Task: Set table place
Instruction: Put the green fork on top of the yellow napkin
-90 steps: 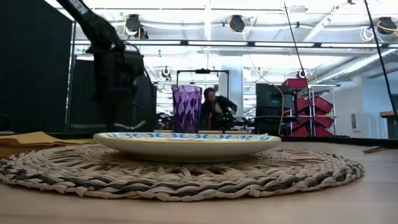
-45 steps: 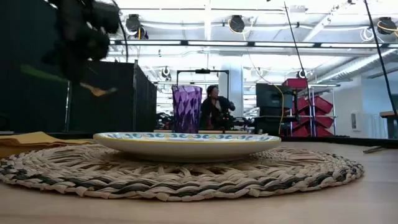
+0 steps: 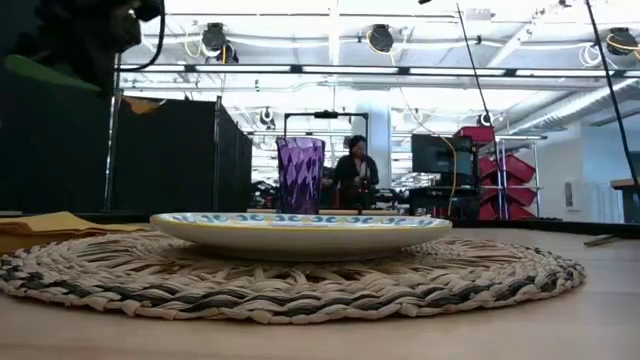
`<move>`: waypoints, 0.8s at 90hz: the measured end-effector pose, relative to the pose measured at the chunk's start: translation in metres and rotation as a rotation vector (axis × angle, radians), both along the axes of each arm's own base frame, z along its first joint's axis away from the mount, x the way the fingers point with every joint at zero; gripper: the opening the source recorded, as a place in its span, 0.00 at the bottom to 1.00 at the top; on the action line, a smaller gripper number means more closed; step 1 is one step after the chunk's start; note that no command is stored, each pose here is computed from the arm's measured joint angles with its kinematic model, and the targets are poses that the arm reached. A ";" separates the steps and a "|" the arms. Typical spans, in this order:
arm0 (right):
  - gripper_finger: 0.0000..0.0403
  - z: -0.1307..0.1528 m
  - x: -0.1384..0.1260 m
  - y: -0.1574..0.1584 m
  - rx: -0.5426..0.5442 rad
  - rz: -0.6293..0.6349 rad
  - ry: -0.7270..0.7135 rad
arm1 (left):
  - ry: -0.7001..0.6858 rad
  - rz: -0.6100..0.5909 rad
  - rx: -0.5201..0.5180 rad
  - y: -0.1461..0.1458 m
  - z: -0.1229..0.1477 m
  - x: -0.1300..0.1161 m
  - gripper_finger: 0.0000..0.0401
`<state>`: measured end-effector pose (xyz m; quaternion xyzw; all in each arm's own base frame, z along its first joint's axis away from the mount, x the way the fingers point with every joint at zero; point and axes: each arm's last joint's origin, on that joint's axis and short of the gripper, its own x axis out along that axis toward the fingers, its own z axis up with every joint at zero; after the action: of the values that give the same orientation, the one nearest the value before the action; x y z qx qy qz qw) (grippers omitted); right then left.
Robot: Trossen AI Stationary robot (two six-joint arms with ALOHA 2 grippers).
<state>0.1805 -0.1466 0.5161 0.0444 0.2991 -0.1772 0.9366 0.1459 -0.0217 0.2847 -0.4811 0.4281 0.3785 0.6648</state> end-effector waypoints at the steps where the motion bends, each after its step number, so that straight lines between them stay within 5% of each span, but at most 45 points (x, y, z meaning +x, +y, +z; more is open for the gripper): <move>1: 0.49 0.000 0.000 0.000 0.000 0.002 0.000 | 0.006 0.001 0.001 -0.002 -0.001 0.001 0.00; 37: 0.49 0.000 0.008 0.013 0.018 0.058 0.002 | 0.159 0.078 -0.007 -0.060 -0.036 0.027 0.00; 72: 0.49 -0.001 0.013 0.019 0.024 0.086 0.002 | 0.311 0.125 -0.006 -0.080 -0.065 0.040 0.00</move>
<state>0.1930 -0.1277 0.5154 0.0424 0.3036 -0.1332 0.9425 0.1863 -0.1013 0.2200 -0.4445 0.4962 0.4875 0.5644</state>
